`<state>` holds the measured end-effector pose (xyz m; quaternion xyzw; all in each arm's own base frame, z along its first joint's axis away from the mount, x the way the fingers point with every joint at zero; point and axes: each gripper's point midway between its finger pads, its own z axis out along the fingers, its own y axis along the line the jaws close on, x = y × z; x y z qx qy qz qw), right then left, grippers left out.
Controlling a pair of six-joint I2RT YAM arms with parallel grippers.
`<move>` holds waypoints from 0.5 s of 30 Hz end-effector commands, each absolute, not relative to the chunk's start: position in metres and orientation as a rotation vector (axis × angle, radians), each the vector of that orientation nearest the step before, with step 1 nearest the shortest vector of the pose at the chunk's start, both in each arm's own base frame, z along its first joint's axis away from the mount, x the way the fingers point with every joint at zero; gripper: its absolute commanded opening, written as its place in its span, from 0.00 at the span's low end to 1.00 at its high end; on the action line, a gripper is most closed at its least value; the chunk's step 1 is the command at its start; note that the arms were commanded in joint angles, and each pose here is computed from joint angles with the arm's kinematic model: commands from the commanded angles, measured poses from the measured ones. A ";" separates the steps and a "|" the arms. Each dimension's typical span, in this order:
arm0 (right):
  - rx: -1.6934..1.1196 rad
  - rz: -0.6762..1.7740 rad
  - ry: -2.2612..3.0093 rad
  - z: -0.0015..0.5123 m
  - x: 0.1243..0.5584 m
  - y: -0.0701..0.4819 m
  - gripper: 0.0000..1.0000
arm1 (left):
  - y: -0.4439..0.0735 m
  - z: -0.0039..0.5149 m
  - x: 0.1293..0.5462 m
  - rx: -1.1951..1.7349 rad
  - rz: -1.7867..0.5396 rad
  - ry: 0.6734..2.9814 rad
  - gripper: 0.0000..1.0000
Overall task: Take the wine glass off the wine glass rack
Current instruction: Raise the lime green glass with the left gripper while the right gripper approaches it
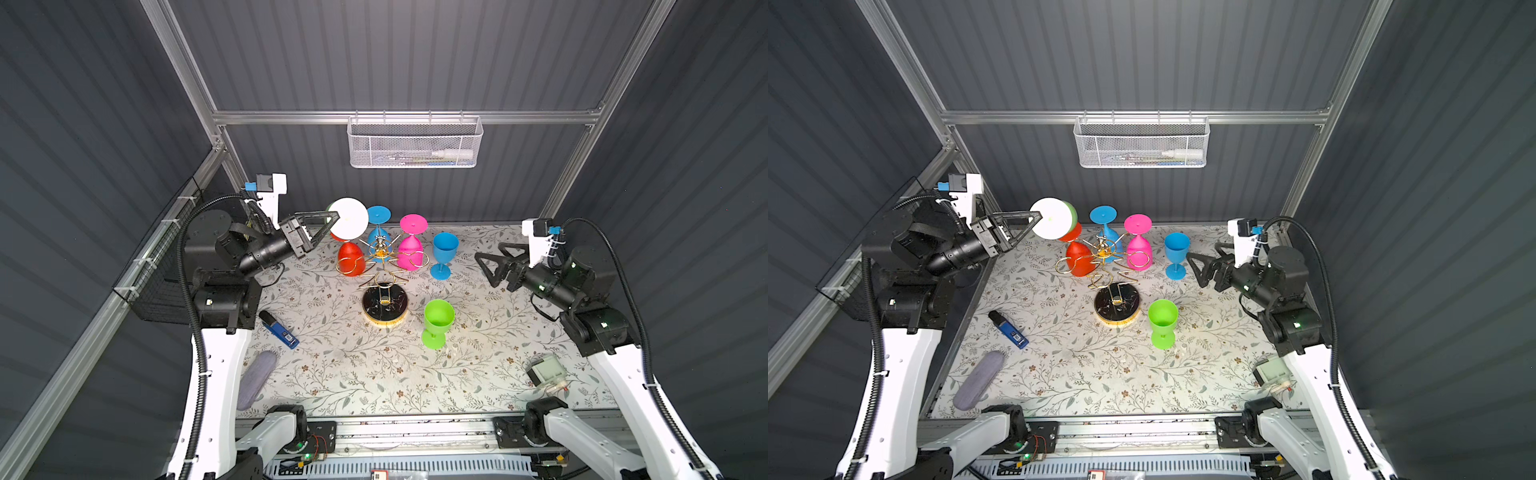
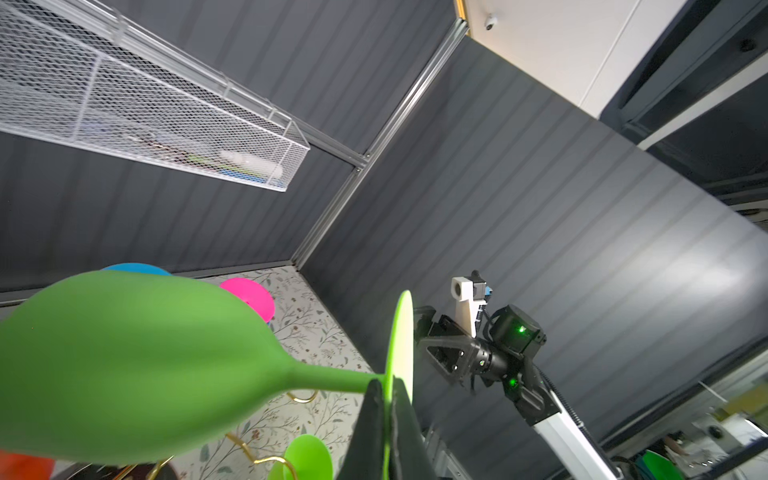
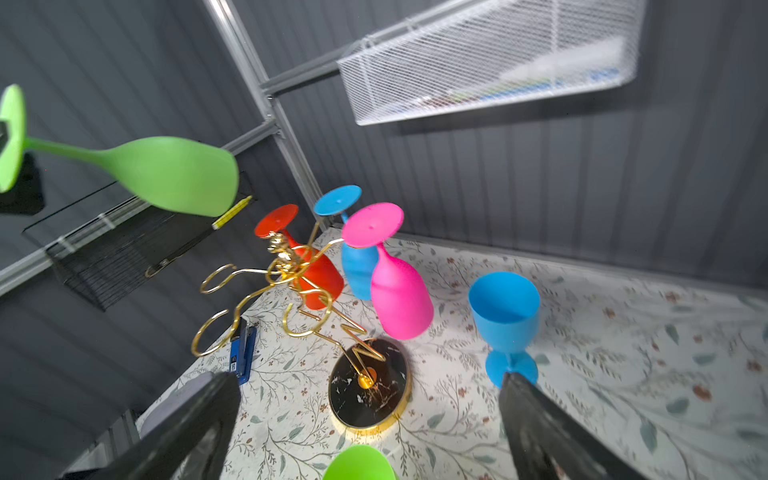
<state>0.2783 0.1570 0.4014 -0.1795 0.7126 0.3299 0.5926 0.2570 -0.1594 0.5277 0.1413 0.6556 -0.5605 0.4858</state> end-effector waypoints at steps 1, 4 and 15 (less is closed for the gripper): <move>-0.600 0.728 1.484 0.427 0.266 0.181 0.99 | -0.170 0.547 0.238 0.454 -1.469 1.525 0.00; -0.700 0.736 1.402 0.437 0.262 0.202 0.99 | -0.175 0.549 0.237 0.472 -1.486 1.521 0.00; -0.950 0.773 1.156 0.466 0.259 0.275 0.99 | -0.203 0.542 0.244 0.498 -1.598 1.548 0.00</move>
